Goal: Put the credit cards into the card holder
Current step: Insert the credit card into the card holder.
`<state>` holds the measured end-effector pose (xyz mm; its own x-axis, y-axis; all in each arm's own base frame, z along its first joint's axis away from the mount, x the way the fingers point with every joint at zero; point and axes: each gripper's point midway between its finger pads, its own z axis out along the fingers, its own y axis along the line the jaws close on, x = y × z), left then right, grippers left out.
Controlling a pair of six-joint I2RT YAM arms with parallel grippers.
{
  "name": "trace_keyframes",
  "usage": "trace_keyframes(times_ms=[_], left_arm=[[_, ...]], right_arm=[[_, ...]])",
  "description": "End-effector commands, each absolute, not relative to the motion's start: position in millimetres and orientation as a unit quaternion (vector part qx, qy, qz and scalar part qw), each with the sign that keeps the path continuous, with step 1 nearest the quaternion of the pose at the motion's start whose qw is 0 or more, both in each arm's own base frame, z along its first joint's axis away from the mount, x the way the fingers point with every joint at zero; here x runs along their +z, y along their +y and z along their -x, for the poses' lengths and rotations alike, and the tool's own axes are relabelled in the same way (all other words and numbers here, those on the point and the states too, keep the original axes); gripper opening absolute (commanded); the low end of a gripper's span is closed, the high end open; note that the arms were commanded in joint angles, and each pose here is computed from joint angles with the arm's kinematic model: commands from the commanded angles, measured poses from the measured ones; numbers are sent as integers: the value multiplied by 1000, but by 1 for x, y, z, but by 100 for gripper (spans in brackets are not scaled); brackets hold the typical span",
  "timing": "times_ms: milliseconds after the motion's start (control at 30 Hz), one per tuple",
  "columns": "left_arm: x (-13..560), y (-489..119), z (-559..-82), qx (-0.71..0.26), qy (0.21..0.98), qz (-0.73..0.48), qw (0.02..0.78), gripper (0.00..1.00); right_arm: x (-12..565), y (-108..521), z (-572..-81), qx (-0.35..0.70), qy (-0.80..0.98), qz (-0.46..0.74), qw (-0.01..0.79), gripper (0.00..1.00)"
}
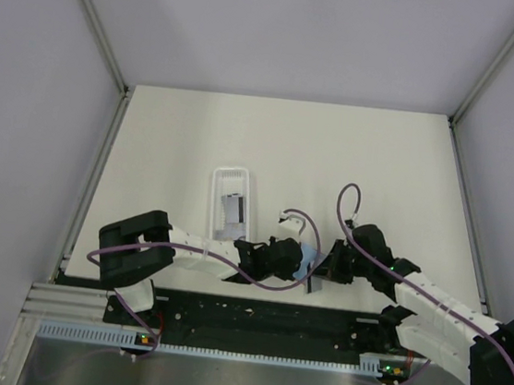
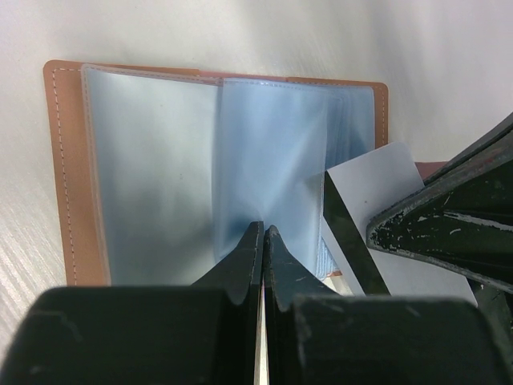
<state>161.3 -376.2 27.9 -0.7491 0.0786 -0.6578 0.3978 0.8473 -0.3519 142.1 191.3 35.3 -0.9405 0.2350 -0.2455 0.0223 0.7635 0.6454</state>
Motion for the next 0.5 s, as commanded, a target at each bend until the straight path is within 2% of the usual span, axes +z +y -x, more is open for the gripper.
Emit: trace_keyframes(times_ms=[0, 467], left_arm=[[38, -373, -163, -245, 900, -135, 333, 0], [80, -376, -168, -269, 883, -132, 362, 0]], right_arm=[[38, 189, -158, 335, 918, -76, 197, 0], [54, 203, -181, 365, 897, -89, 231, 0]])
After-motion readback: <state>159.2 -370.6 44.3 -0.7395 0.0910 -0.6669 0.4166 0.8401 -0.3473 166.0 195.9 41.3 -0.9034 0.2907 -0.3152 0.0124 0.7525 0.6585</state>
